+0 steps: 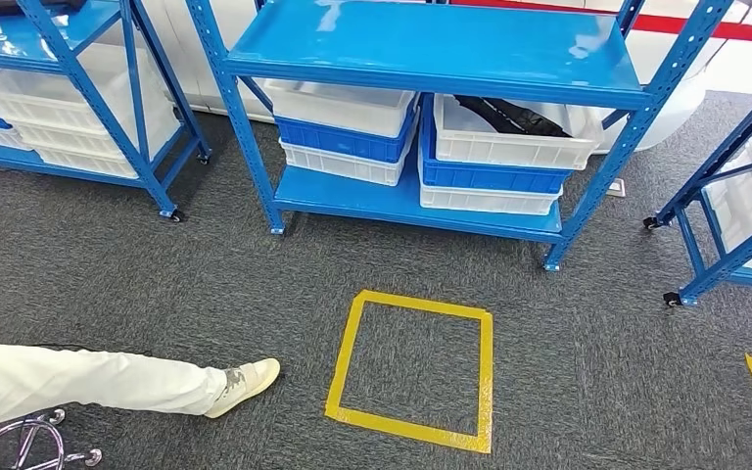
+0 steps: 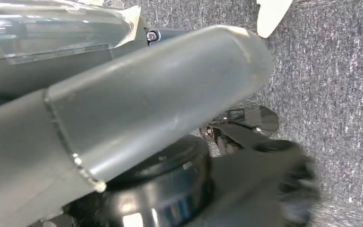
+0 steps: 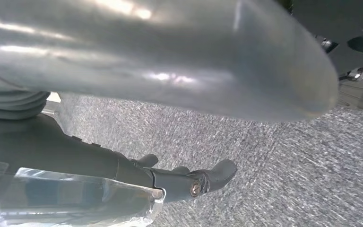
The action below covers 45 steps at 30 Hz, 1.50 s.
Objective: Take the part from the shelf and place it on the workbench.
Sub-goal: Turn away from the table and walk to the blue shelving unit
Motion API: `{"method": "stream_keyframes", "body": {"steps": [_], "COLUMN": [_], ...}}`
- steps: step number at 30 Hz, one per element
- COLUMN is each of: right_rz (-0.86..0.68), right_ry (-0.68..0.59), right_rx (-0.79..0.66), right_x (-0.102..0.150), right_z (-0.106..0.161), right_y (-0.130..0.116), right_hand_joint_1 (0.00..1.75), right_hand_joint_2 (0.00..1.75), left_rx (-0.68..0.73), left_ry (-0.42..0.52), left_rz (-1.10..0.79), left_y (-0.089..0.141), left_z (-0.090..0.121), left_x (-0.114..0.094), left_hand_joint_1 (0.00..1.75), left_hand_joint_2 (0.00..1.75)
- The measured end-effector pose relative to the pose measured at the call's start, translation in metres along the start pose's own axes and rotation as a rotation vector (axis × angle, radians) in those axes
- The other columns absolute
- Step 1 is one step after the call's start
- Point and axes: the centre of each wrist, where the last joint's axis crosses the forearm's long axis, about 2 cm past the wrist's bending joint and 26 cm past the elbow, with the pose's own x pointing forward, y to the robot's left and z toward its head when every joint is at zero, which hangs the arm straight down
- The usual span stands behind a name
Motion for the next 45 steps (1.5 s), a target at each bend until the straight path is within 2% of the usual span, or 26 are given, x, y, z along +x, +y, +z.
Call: {"method": "stream_keyframes", "body": {"steps": [26,45], "right_rz": [0.046,0.08], "right_ry": [-0.022,-0.037], "right_rx": [0.004,-0.001], "right_x": [-0.0068,-0.0013], "right_z": [-0.0006,-0.0005], "right_y": [-0.0008,-0.0024], "right_hand_joint_1": [0.0,0.0], "right_hand_joint_2": [0.0,0.0], "left_rx": [0.023,0.028], "left_ry": [0.003,-0.011], "left_rz": [0.027,0.041], "left_y": [0.0013,0.0069], "left_z": [0.0002,0.0], "left_x": [-0.0013,-0.0033], "left_hand_joint_1": [0.0,0.0], "left_hand_joint_2": [0.0,0.0]}}
